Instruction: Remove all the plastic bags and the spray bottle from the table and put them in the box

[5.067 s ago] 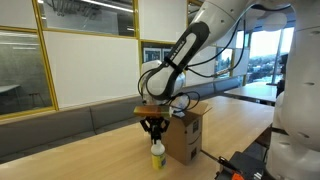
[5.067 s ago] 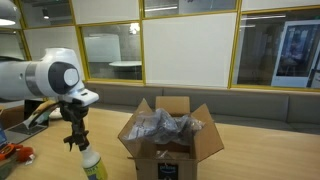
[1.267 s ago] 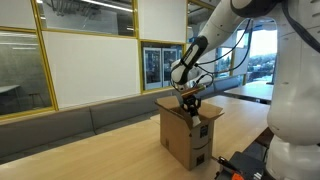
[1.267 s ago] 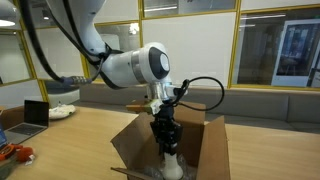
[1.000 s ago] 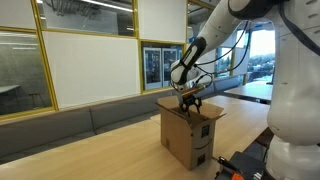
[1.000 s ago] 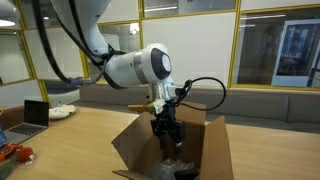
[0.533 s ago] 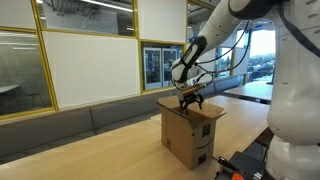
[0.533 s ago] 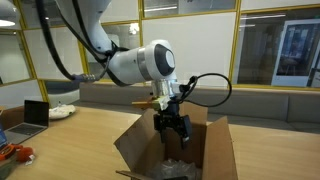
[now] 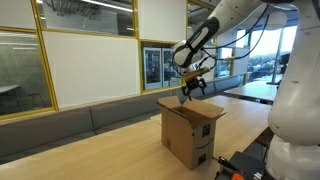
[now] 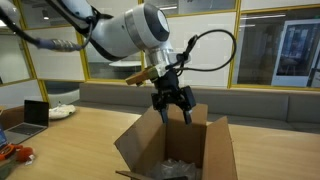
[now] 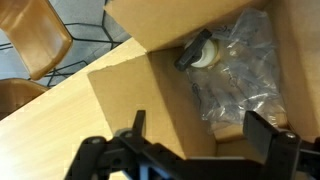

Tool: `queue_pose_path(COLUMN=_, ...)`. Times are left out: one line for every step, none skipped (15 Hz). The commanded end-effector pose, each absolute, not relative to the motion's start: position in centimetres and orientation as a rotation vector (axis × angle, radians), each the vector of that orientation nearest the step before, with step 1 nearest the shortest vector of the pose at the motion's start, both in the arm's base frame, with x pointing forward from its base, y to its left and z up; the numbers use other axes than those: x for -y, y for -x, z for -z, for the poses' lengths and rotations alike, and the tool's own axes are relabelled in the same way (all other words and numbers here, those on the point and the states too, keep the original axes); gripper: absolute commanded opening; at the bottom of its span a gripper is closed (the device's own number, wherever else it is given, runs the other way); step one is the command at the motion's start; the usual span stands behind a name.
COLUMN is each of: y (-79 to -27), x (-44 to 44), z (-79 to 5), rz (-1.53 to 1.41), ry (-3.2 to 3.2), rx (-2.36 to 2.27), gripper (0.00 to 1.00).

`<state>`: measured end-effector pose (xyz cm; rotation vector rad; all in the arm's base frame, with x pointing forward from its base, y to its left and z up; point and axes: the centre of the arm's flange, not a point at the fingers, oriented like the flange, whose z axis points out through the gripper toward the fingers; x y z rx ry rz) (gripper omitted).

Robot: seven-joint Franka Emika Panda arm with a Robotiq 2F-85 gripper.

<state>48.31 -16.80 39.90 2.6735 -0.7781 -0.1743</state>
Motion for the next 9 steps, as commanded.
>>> queue_pose_path(y=-43.3, x=14.7, z=-46.7, rz=0.073, ry=-2.668, rx=0.704, gripper=1.0)
queue_pose_path(y=-42.0, x=14.2, z=-48.3, rz=0.049, ry=-2.676, rx=0.691, gripper=1.0)
queue_pose_path(y=-40.6, x=13.7, z=-49.8, rz=0.018, ry=-2.69, rx=0.681, gripper=1.0)
queue_pose_path(y=-39.0, x=13.2, z=-51.1, rz=-0.013, ry=-2.704, rx=0.668, gripper=1.0)
queue_pose_path(y=-37.5, x=12.9, z=-52.4, rz=-0.044, ry=-2.721, rx=0.652, gripper=1.0)
queue_pose_path(y=-35.8, x=12.5, z=-53.4, rz=-0.072, ry=-2.737, rx=0.629, gripper=1.0)
queue_pose_path(y=-34.1, x=12.2, z=-54.3, rz=-0.099, ry=-2.763, rx=0.601, gripper=1.0)
queue_pose_path(y=-32.3, x=12.1, z=-54.9, rz=-0.146, ry=-2.793, rx=0.571, gripper=1.0)
queue_pose_path(y=-31.1, x=12.0, z=-55.4, rz=-0.196, ry=-2.824, rx=0.547, gripper=1.0)
